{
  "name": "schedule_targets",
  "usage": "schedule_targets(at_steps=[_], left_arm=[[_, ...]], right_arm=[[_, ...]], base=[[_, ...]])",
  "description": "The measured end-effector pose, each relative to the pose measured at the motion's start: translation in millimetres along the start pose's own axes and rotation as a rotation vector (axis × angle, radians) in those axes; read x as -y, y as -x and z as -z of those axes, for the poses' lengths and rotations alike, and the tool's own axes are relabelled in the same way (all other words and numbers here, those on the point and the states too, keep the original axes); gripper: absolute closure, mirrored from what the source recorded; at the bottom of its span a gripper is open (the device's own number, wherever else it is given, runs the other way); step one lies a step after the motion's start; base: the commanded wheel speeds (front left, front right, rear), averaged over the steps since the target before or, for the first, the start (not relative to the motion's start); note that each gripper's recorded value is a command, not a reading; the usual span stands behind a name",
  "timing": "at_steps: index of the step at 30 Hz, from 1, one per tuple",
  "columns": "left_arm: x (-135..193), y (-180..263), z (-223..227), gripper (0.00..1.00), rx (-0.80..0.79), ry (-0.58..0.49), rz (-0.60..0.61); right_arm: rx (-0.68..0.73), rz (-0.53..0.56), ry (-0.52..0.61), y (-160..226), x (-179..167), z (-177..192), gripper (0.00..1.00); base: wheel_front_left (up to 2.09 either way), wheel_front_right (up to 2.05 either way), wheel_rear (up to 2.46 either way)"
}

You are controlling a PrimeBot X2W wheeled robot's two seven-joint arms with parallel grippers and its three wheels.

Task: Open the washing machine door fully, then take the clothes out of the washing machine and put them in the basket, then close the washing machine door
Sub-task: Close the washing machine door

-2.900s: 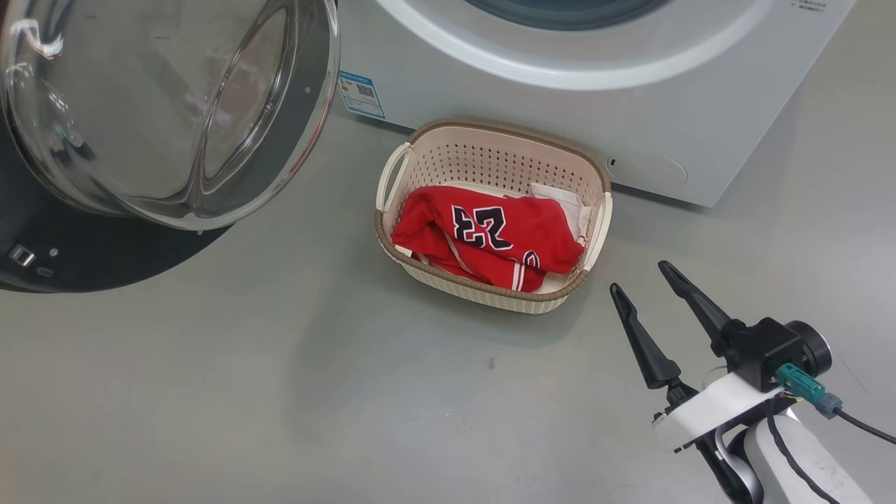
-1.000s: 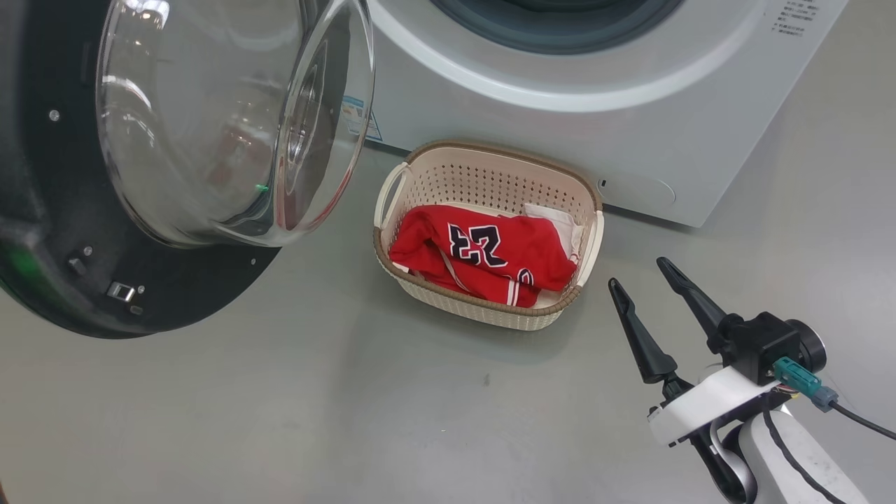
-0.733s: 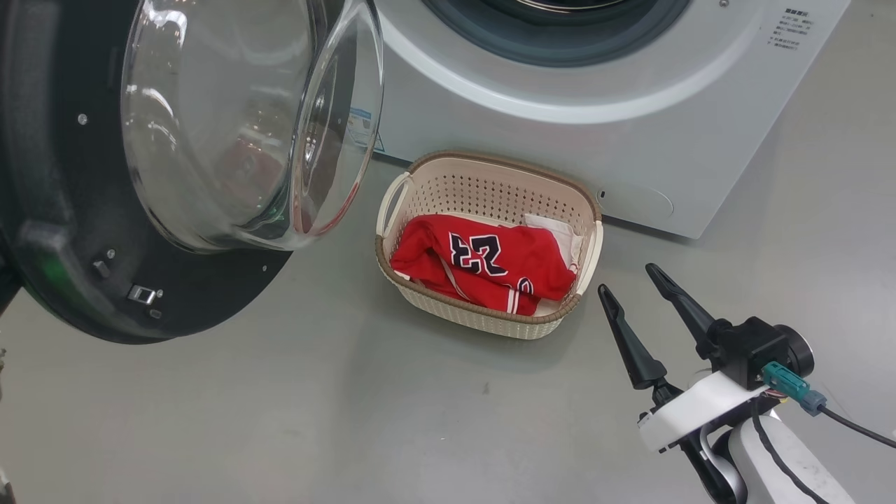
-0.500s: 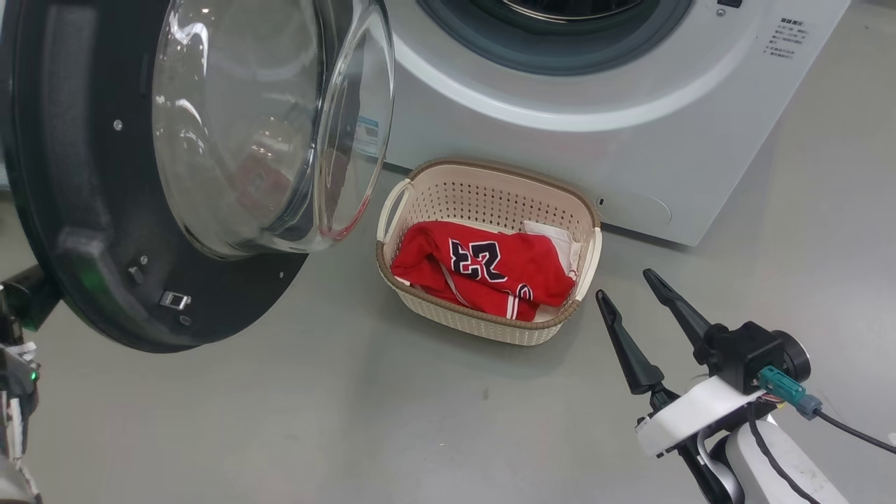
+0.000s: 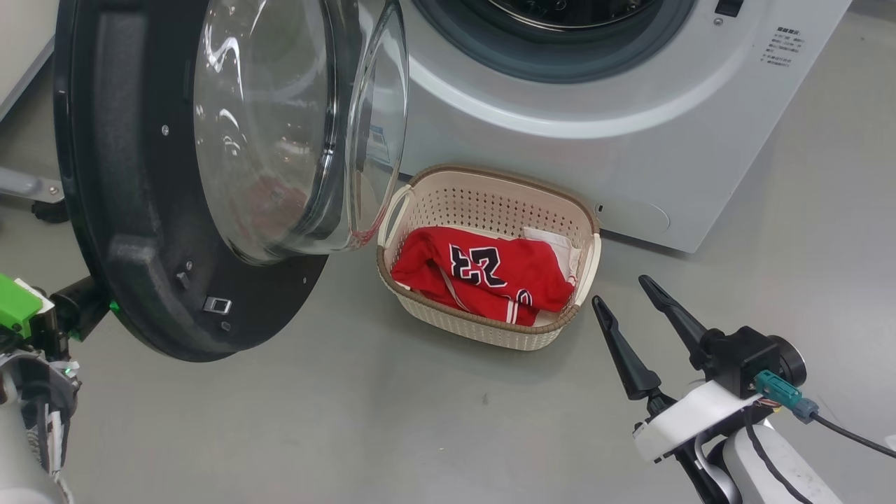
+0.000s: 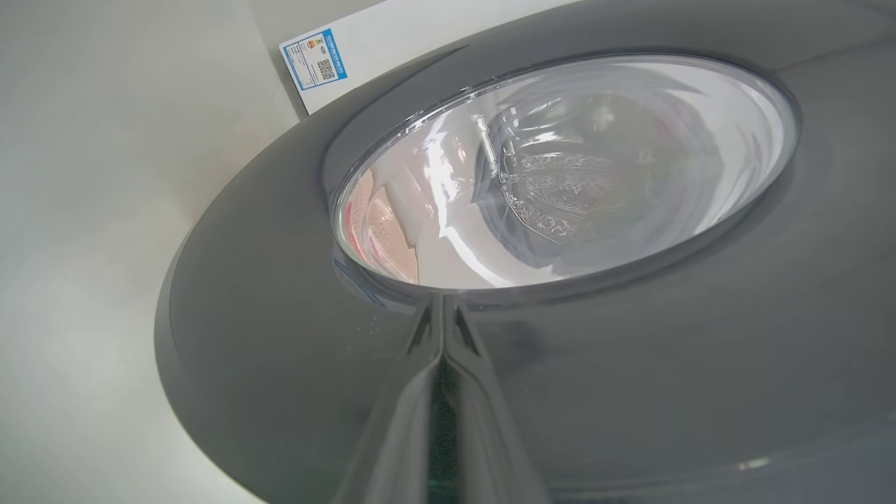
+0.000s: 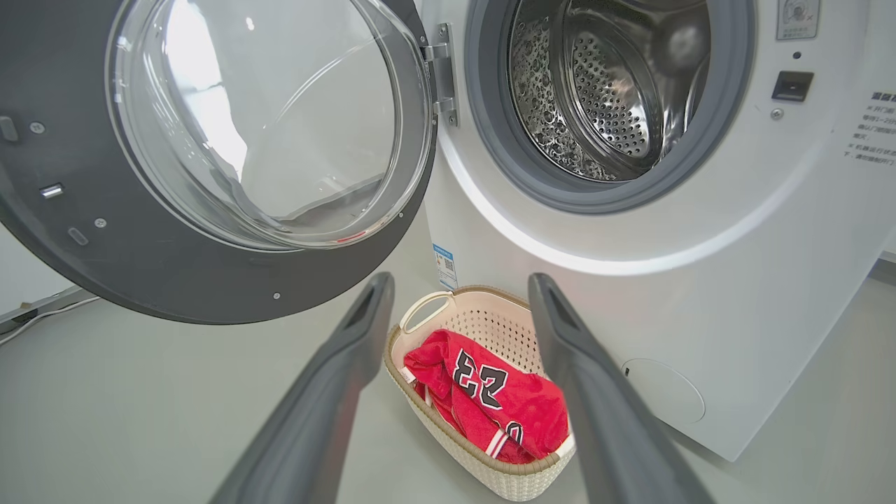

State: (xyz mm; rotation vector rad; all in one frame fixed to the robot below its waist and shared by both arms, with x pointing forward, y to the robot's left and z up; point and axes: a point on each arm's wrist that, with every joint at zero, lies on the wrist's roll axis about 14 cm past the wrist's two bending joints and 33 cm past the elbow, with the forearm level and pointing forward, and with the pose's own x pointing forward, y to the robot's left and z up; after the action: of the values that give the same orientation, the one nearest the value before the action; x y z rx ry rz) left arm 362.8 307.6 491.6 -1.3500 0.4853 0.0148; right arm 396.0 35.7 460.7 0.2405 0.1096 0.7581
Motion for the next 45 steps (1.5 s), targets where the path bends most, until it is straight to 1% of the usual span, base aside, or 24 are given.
schedule_targets(at_steps=[13,19,24,27,29,35,38,40,45], left_arm=[[-1.7,2.5,5.2,1.0,0.004,-0.021,-0.002],[-3.6,6.3,-0.3,1.0,0.042,-0.06,-0.027],[-7.5,18.4,-18.8,1.0,0.144,-0.142,-0.072],[-12.7,29.9,-29.0,1.0,0.202,-0.231,-0.125],[-17.0,39.9,-37.1,1.0,0.253,-0.268,-0.157],[-31.4,63.9,-48.6,1.0,0.326,-0.467,-0.306],[-31.5,73.0,-53.5,1.0,0.381,-0.521,-0.329],[-32.7,76.7,-54.3,1.0,0.401,-0.583,-0.361],[-31.3,82.5,-53.7,1.0,0.468,-0.68,-0.381]], right_arm=[[-0.005,0.01,-0.008,-0.1,3.7,2.8,0.0],[-0.007,0.012,-0.011,-0.1,4.5,3.9,0.0],[-0.004,0.019,-0.009,0.1,6.7,2.9,0.0],[-0.003,0.023,-0.004,0.8,7.4,1.3,0.0],[0.001,0.023,0.0,0.9,6.8,-0.5,0.0],[0.007,0.017,0.0,0.2,2.8,-3.0,0.0],[0.007,0.008,-0.002,-0.7,-1.3,-2.6,0.0],[0.006,0.003,-0.005,-1.1,-3.6,-2.1,0.0],[0.003,-0.003,-0.006,-1.7,-5.6,-1.2,0.0]], base=[[0.0,0.0,0.0],[0.0,0.0,0.0],[0.0,0.0,0.0],[0.0,0.0,0.0],[0.0,0.0,0.0],[0.0,0.0,0.0],[0.0,0.0,0.0],[0.0,0.0,0.0],[0.0,0.0,0.0]])
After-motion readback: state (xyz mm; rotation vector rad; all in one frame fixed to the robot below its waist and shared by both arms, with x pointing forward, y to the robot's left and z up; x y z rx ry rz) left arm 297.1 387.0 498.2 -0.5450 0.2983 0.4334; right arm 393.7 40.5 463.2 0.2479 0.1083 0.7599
